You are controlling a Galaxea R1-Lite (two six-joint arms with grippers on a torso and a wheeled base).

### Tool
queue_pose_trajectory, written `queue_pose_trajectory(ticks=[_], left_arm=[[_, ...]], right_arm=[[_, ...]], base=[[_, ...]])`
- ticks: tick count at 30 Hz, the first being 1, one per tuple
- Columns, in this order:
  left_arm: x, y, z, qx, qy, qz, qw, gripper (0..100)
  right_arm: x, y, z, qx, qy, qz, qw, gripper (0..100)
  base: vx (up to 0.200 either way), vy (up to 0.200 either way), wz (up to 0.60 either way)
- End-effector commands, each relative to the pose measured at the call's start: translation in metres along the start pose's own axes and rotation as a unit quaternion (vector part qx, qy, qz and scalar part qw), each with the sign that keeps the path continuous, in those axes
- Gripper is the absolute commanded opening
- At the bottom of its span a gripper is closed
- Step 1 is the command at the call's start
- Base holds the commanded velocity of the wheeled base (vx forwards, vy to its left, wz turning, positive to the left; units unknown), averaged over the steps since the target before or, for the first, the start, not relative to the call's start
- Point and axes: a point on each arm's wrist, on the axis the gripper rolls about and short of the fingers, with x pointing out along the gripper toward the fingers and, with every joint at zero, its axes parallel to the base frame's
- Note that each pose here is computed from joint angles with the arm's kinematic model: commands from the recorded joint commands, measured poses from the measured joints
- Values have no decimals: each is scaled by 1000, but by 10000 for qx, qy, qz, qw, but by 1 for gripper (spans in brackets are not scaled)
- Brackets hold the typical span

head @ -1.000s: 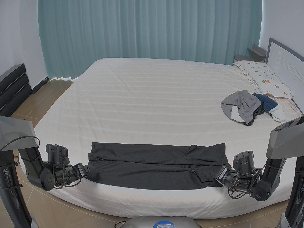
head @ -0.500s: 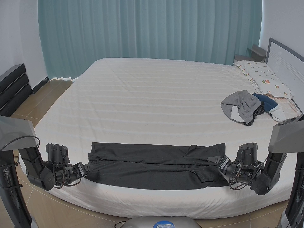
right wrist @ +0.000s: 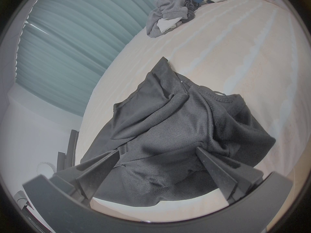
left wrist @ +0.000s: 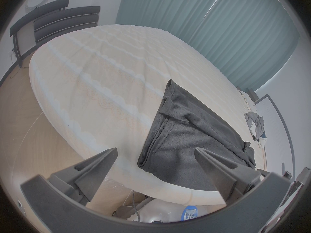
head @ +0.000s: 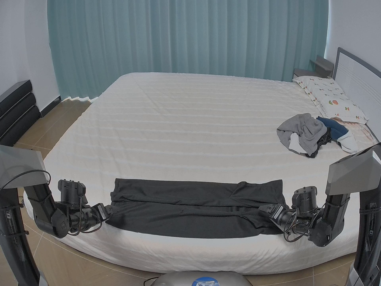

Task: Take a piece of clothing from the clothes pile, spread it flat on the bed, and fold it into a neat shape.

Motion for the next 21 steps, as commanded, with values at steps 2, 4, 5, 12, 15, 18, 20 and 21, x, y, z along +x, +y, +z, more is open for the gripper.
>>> queue_pose_trajectory(ticks=[2, 4, 5, 12, 15, 18, 20, 21], left_arm=[[0, -3, 5, -107, -108, -56, 9999, 100], [-2, -5, 9, -164, -192, -108, 9996, 100], [-6, -8, 12, -196, -284, -176, 9992, 100], [-11, -14, 21, -544, -602, -426, 9958, 100], [-9, -16, 21, -575, -604, -460, 9955, 100], [-7, -17, 21, -563, -608, -477, 9954, 100], [-3, -17, 23, -560, -617, -492, 9953, 100], [3, -16, 21, -558, -559, -466, 9958, 100]], right_arm=[[-13, 5, 8, 68, -377, 492, 9981, 100], [-17, 7, 6, 106, -454, 662, 9967, 100], [-20, 7, 7, 149, -515, 768, 9956, 100], [-35, 14, 23, 392, -825, 992, 9909, 100], [-33, 11, 24, 409, -821, 939, 9913, 100], [-32, 9, 22, 414, -778, 904, 9920, 100], [-31, 9, 21, 414, -769, 892, 9922, 100], [-30, 8, 20, 411, -751, 877, 9925, 100]], base=[[0, 0, 0], [0, 0, 0], [0, 0, 0], [0, 0, 0], [133, 0, 0], [67, 0, 0], [0, 0, 0], [0, 0, 0]])
